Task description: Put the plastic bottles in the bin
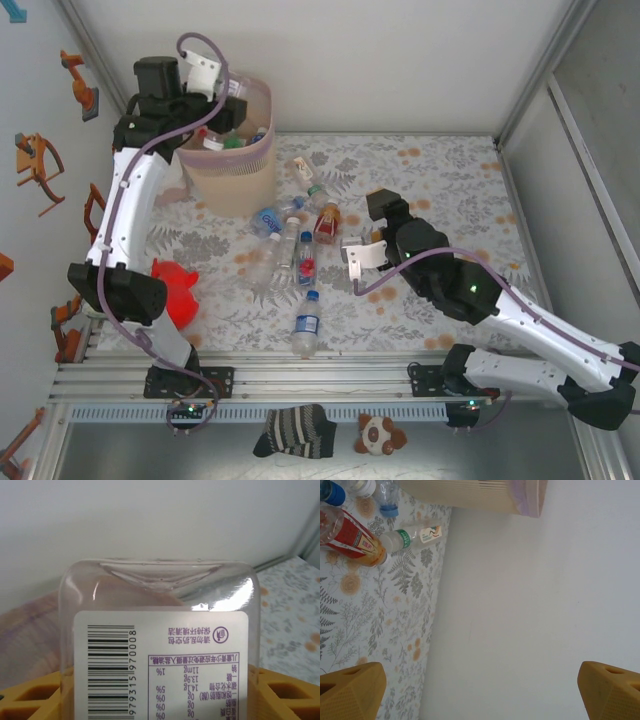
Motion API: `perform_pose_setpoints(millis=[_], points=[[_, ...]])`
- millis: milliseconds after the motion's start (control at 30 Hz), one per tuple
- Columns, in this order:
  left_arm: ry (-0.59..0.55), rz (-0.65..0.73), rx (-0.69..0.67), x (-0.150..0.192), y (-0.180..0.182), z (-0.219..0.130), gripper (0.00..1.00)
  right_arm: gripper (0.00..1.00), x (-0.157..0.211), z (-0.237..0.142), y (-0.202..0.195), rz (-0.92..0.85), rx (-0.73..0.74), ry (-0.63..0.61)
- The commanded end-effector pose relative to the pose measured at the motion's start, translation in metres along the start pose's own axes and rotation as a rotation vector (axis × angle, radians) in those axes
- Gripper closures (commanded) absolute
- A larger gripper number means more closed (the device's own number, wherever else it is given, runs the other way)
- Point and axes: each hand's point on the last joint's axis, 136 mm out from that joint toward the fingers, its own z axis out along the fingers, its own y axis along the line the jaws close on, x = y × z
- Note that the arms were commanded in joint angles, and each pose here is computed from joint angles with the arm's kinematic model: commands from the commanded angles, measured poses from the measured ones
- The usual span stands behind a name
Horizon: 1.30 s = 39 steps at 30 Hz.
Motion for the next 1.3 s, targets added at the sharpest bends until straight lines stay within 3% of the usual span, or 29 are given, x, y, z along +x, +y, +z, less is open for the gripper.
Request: perform_pose_setpoints(millis=[0,367,767,1000,1267], points=[[-0.08,-0.067,-0.065,-0.023,0.027,0.009,0.43,0.03,0.002,-0.01,-0.016,0.053,0.036,0.002],[-0.047,-0.286,0.098,-0.006,0.036,0.078,0.44,0.04,-0.004,-0.012,-0.016,0.051,0.035,-0.006],[0.138,-0.475,0.212,0.066,0.017,0.127,0.46,0.04,-0.003,-0.013,-0.012,0.042,0.027,0.009],[0.269,-0.527,0.212,0.119,0.006,0.138,0.47,0.05,-0.005,-0.012,-0.013,0.041,0.03,0.006],[0.419,-0.525,0.111,0.174,0.01,0.144,0.43,0.05,-0.006,-0.013,-0.014,0.038,0.03,0.003]])
